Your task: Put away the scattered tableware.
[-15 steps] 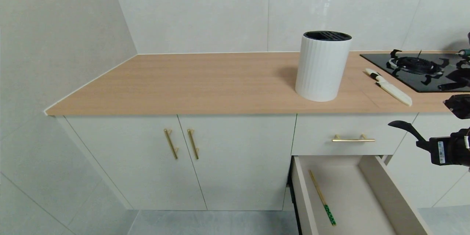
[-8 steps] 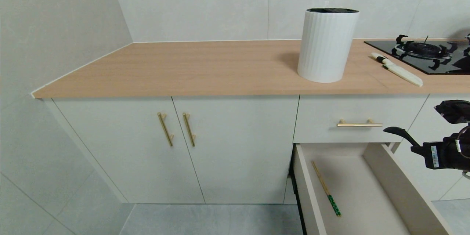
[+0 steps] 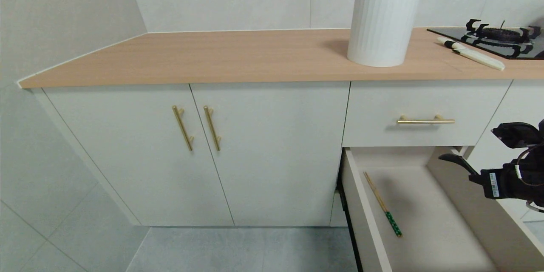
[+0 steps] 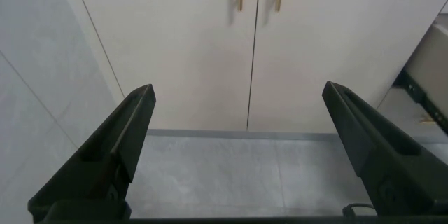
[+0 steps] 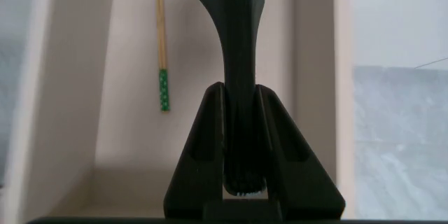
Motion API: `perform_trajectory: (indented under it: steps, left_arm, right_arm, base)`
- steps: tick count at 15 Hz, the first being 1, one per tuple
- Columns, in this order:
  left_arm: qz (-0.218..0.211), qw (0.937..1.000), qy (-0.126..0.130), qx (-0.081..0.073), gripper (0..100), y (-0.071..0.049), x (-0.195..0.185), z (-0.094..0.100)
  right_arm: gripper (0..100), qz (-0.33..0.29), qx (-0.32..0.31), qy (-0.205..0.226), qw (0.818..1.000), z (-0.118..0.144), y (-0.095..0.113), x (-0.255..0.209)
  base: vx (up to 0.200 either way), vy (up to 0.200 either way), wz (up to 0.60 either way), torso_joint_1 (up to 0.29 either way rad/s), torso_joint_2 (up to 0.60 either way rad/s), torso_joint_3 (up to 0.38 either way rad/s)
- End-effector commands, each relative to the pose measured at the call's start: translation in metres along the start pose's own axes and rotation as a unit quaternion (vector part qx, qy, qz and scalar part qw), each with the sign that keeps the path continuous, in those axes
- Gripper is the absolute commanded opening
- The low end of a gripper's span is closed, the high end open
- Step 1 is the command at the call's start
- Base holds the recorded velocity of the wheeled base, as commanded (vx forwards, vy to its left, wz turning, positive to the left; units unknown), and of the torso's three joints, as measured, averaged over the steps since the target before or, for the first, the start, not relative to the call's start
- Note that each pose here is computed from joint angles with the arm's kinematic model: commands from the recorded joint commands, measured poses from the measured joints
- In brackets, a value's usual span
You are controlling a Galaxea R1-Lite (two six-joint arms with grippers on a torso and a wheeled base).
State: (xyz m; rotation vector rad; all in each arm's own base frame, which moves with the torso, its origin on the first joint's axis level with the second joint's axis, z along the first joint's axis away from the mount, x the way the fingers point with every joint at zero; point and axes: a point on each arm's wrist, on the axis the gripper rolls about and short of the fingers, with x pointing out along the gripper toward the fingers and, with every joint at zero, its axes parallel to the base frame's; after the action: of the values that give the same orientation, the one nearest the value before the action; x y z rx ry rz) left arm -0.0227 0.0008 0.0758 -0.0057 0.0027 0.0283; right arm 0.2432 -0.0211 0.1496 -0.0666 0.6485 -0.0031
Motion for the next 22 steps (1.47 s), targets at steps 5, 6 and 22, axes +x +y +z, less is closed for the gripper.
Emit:
perform_trajectory:
  steps: [5,6,22]
  left_arm:
    - [0.000,1.0000,-0.001,0.000,100,0.000,0.000,0.000]
    - [0.000,1.0000,-0.001,0.000,100,0.000,0.000,0.000]
    - [0.000,1.0000,-0.001,0.000,100,0.000,0.000,0.000]
  right_arm:
    - [0,0.004,0.001,0.034,0.999,-0.008,0.000,0.021]
    - [0,0.004,0.001,0.037,0.999,-0.008,0.000,0.022]
    - [0,-0.038,0.015,0.069,0.997,-0.102,0.031,0.187]
  base:
    - [0.000,0.000,0.00,-0.019,0.11,0.077]
    - [0.000,0.000,0.00,0.000,0.00,0.000]
    - [0.000,0.000,0.00,0.000,0.00,0.000]
